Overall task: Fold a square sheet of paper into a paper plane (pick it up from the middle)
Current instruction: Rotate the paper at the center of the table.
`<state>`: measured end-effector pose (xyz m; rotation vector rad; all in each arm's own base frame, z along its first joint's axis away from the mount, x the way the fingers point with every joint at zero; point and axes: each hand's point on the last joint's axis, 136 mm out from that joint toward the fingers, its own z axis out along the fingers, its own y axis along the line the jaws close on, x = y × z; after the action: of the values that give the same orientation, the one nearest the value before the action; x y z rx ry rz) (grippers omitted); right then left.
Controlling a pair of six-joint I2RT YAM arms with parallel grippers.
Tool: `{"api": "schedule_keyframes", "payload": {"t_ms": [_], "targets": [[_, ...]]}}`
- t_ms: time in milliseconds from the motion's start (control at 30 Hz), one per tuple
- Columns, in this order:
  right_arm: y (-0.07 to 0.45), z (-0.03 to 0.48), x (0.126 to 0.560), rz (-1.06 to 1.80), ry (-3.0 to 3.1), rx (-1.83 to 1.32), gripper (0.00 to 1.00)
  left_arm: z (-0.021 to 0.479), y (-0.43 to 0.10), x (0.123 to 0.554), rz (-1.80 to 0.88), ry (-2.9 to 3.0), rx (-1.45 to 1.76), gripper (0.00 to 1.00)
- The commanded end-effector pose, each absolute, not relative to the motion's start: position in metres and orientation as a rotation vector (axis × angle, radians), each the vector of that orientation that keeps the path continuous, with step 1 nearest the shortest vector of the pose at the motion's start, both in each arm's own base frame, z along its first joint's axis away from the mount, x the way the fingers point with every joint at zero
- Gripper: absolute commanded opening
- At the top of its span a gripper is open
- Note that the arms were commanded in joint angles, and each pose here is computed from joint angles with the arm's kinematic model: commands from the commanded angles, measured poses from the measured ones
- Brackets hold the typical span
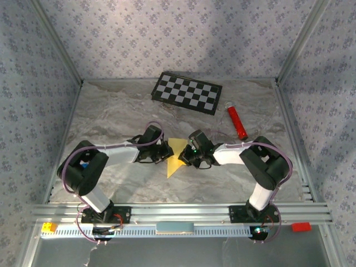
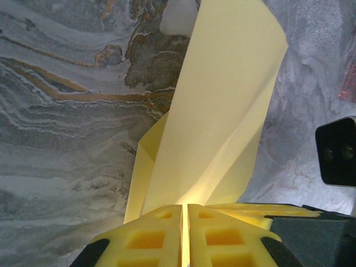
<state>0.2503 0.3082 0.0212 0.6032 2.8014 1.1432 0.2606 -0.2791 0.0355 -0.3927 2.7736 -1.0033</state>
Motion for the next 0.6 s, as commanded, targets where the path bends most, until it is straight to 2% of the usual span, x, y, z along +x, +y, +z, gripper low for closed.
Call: {"api": "schedule_keyframes", "payload": {"t_ms": [0, 100, 233, 300, 567], "targets": [[0.287, -0.002, 0.235, 0.99, 2.876, 0.696, 0.03, 0.026, -0.274, 0.259, -0.958, 2.779, -0.412, 0.1], [0.29, 0.004, 0.237, 1.025, 2.853, 0.662, 0.06, 0.018, -0.27, 0.255, -0.917, 2.808, -0.4, 0.1], [0.293, 0.021, 0.244, 1.062, 2.808, 0.559, 0.16, 0.006, -0.262, 0.251, -0.838, 2.847, -0.381, 0.09], [0.286, 0.028, 0.247, 1.03, 2.793, 0.527, 0.22, 0.003, -0.259, 0.248, -0.808, 2.863, -0.35, 0.09], [0.245, 0.035, 0.261, 1.043, 2.77, 0.558, 0.34, 0.0, -0.257, 0.246, -0.762, 2.89, -0.281, 0.08]]}}
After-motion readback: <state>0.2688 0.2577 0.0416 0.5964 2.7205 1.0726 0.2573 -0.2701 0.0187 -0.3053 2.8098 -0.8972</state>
